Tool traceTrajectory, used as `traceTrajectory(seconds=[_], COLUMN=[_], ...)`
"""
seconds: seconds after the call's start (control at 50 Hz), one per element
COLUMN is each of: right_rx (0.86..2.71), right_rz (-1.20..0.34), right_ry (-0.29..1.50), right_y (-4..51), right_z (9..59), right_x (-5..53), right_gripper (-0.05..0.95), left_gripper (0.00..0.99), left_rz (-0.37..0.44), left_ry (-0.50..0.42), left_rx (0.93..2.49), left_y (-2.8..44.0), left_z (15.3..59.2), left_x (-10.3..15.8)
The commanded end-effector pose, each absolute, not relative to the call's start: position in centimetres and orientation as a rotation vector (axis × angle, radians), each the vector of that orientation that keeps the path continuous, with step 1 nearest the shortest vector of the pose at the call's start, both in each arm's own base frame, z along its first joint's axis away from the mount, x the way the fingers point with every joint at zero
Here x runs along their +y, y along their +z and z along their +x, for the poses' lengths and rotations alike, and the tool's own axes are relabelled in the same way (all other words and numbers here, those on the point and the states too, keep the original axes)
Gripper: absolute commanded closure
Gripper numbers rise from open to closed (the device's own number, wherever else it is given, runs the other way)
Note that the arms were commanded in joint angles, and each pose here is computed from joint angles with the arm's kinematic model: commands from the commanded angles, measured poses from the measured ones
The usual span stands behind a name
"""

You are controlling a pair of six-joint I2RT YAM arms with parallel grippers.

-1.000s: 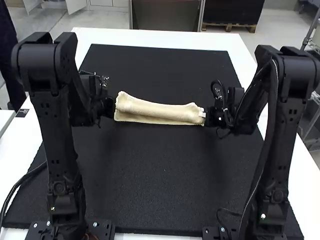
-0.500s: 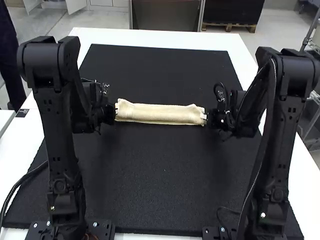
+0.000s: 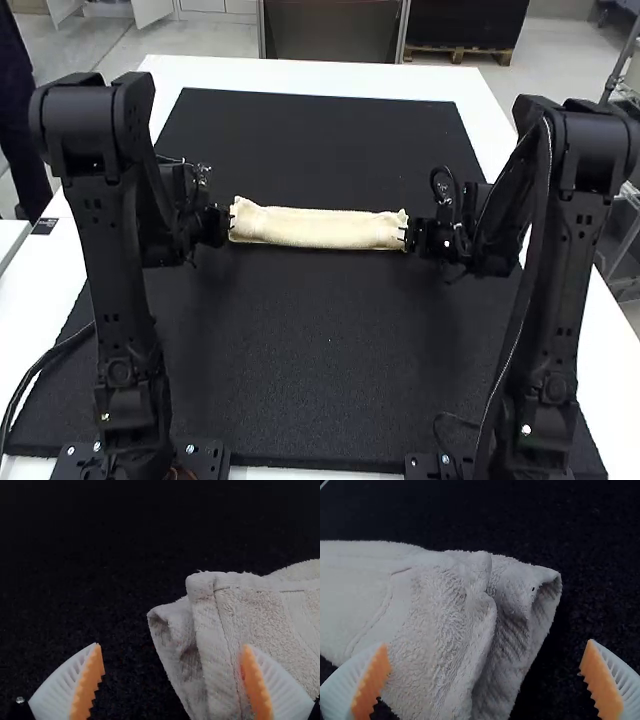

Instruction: Fold the towel.

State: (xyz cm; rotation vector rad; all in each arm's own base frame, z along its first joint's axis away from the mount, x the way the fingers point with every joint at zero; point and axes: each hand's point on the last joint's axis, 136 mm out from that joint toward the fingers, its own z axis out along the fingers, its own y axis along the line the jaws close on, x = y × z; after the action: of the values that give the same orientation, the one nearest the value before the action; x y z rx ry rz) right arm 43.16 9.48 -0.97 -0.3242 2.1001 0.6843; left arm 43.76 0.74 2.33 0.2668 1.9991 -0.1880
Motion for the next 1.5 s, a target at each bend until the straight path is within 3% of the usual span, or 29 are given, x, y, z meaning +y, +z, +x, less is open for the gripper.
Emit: traceTrajectory(seconds=[0.0,0.08,0.28,0.78,0.9,1.14,1.24,1.48], right_rx=[2.111,2.103,2.1,2.107,2.111,2.118,2.115,2.106], right_rz=[-0.295,-0.305,-0.337,-0.358,-0.357,-0.356,-0.355,-0.342], right_ry=[0.653,0.654,0.671,0.693,0.694,0.698,0.696,0.705], right_y=[-1.5,-1.2,-1.0,-0.9,-1.0,-1.1,-1.1,-0.6], right_z=[43.8,44.1,44.2,44.0,44.0,44.0,44.1,44.4], right_x=[8.7,9.1,10.4,11.8,11.8,11.9,11.8,11.7], right_gripper=[0.0,0.0,0.0,0.01,0.16,0.66,0.91,0.92], left_gripper=[0.243,0.138,0.066,0.056,0.056,0.056,0.056,0.056], left_rz=[0.254,0.251,0.245,0.249,0.25,0.251,0.251,0.251], left_ry=[-0.164,-0.158,-0.153,-0.149,-0.15,-0.152,-0.152,-0.152], left_rx=[2.0,1.992,1.974,1.96,1.966,1.965,1.965,1.965], left_y=[2.1,2.3,2.7,3.0,2.8,2.8,2.8,2.8], left_z=[43.7,43.8,43.9,44.0,44.0,44.0,44.0,44.0], left_x=[1.5,1.7,1.9,1.9,1.9,1.8,1.8,1.8])
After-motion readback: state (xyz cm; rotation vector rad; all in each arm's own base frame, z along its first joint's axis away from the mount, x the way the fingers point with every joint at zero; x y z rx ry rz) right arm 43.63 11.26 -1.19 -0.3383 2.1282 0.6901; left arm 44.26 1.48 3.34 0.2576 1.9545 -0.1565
